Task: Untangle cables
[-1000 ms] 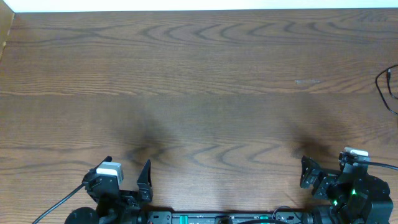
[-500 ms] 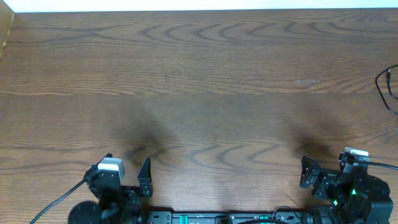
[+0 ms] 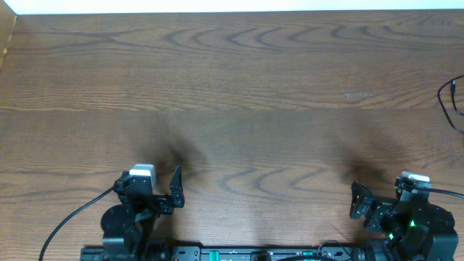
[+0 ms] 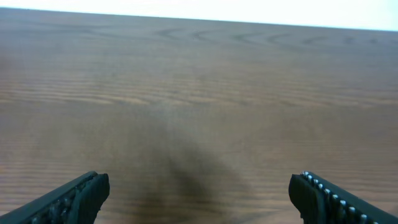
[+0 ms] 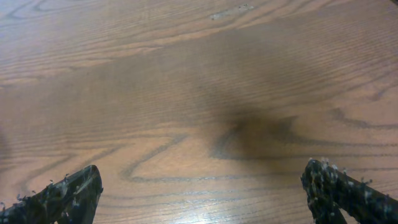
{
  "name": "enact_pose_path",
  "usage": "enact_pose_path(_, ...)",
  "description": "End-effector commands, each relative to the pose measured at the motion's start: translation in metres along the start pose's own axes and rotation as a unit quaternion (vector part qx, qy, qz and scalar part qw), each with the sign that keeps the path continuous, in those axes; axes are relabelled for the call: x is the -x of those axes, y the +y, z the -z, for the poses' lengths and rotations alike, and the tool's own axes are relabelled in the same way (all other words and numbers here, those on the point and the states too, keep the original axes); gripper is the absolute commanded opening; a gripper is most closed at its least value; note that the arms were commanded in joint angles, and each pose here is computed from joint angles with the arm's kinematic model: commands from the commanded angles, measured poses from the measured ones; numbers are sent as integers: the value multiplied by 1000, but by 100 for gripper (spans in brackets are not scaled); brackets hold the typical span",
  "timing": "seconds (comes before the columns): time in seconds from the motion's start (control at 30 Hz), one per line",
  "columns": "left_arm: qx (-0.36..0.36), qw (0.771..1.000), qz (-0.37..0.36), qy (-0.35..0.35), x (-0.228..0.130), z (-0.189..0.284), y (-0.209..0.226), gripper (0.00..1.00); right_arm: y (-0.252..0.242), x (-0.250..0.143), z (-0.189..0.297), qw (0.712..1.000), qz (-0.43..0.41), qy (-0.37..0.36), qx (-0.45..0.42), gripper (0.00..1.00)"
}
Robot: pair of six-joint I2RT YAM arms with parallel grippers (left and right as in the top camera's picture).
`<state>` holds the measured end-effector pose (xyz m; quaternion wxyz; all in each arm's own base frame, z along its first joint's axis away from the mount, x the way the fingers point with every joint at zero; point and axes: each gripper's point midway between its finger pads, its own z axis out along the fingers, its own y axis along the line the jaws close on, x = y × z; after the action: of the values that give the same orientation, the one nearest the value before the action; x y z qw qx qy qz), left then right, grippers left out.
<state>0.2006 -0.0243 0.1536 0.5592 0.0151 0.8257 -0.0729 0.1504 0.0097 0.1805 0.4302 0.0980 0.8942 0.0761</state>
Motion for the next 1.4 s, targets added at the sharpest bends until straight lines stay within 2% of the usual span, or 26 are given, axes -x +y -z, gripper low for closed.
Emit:
enact_pose_path(0.0,7,1000,0,-1,-8,-9,4,98,0,-1,0,1000,-4,0,0,99)
enact_pose_path(0.3,11,999,-4,-52,-5,-31,10,98,0,-1,0,1000,-4,0,0,99)
enact_pose_path(0.8,21,997,-4,-80,-3,-38,17,98,0,-1,0,1000,-4,0,0,99)
enact_pose_path(0.97,18,992,-10,-124,7,-42,17,98,0,-1,0,1000,-4,0,0,99)
enact_pose_path(1.37,18,993,-10,-120,5,-43,17,98,0,-1,0,1000,-4,0,0,99)
